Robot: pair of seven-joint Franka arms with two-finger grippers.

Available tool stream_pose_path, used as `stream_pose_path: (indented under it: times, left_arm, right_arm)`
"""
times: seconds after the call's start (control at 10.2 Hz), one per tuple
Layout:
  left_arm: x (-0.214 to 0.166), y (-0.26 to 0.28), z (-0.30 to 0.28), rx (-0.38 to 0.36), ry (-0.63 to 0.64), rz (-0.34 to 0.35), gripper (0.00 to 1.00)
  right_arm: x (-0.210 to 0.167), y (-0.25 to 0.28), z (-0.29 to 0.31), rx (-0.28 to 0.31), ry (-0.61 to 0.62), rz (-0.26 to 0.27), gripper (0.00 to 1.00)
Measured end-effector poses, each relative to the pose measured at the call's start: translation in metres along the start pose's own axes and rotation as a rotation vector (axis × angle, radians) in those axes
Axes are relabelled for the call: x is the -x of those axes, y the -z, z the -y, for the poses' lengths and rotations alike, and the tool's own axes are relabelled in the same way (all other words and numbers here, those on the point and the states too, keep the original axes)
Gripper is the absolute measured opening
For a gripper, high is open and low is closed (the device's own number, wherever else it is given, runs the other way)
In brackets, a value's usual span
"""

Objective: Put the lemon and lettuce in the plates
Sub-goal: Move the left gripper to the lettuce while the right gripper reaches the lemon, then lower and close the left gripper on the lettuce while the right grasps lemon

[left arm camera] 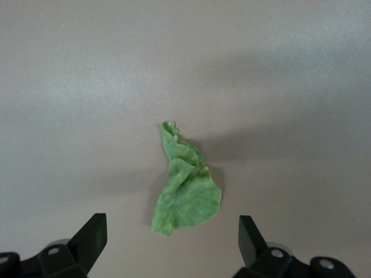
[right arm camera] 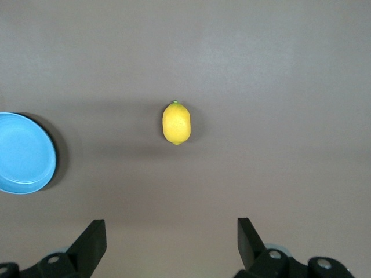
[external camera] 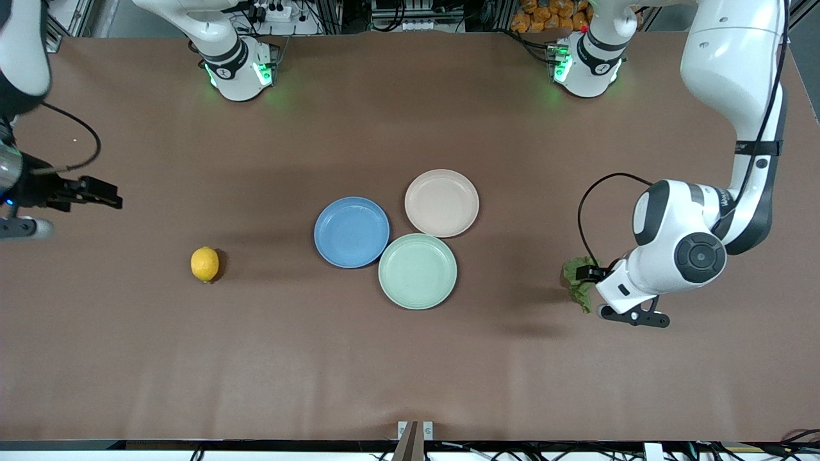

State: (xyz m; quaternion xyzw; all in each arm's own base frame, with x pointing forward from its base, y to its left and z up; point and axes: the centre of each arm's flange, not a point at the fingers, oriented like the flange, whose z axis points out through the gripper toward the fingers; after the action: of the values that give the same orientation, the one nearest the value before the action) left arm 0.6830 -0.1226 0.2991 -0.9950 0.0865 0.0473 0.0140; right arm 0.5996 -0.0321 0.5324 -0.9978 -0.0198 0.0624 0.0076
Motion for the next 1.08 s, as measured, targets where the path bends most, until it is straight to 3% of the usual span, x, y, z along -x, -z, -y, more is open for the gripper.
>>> stream_pose_path:
  times: [0.59, 1.08]
  left_arm:
    - [0.0, -0.055, -0.017, -0.01, -0.043, -0.007, 1.0]
    - [0.013, -0.086, -0.018, -0.005, -0.049, -0.005, 1.0]
  right_arm:
    - [-0.019, -0.127, 0.002, 0.006, 0.004, -0.001, 1.0]
    - [-0.014, -0.207, 0.007, 0.016, 0.013, -0.046, 1.0]
